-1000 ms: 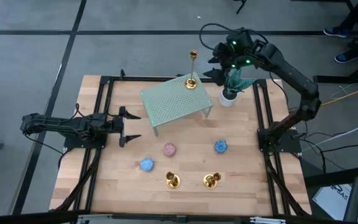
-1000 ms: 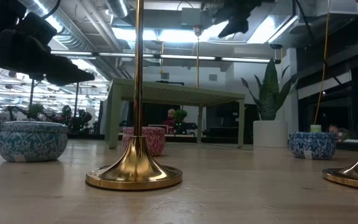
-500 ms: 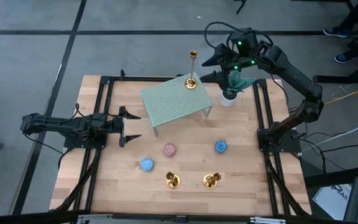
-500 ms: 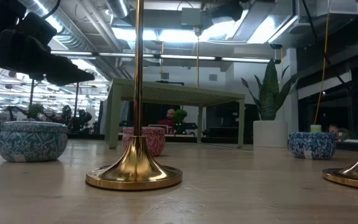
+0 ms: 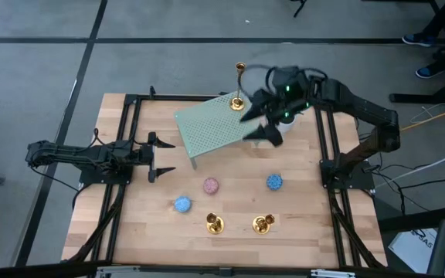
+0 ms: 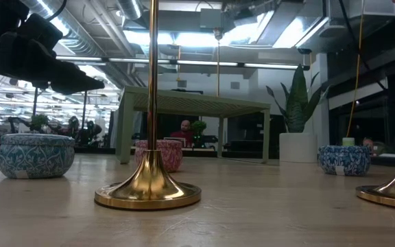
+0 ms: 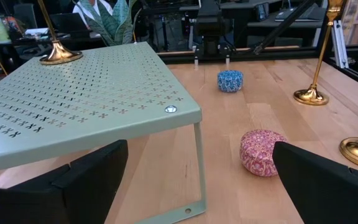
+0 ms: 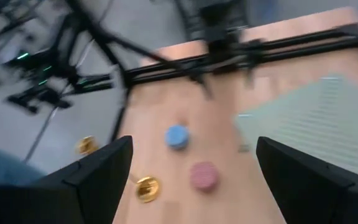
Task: Pick & Place candle stick holders
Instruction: Put the right gold candle holder on the shelf
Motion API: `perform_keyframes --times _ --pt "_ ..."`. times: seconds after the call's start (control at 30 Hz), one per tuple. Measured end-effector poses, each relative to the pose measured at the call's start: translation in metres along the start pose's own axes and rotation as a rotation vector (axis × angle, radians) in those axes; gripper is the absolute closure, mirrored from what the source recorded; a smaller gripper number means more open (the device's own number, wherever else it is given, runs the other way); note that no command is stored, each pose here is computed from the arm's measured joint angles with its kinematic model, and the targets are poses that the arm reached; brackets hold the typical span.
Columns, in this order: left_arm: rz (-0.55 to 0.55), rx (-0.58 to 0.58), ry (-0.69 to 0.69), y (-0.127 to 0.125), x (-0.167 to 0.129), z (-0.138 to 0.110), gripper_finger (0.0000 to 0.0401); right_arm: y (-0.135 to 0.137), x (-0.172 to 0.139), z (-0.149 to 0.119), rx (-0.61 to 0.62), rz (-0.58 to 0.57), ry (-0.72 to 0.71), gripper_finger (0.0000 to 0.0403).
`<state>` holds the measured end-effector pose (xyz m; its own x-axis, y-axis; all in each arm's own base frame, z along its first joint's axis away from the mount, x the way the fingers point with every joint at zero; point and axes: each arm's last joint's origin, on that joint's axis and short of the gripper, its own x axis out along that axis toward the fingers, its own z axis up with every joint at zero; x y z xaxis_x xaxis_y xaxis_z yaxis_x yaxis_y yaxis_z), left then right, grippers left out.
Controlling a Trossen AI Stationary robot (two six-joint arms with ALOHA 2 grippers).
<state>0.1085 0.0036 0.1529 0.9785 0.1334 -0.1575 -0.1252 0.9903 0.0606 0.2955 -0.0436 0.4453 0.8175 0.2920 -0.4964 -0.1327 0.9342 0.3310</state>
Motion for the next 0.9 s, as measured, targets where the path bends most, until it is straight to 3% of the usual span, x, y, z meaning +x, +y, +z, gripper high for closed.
perform_keyframes --times 0.37,0.63,0.8,0.9 --pt "0.000 0.000 0.000 0.000 0.000 0.000 0.0001 0.076 0.025 -0.019 -0.029 0.168 0.119 0.0056" --pt "0.000 0.000 0.000 0.000 0.000 0.000 0.0001 0.122 0.026 -0.060 -0.071 0.247 0.424 0.0056" --pt "0.000 0.000 0.000 0.000 0.000 0.000 0.0001 0.150 0.019 -0.088 -0.186 0.156 0.584 0.0056" --pt "0.000 0.000 0.000 0.000 0.000 0.000 0.0001 0.166 0.015 -0.101 -0.292 0.064 0.606 0.0056"
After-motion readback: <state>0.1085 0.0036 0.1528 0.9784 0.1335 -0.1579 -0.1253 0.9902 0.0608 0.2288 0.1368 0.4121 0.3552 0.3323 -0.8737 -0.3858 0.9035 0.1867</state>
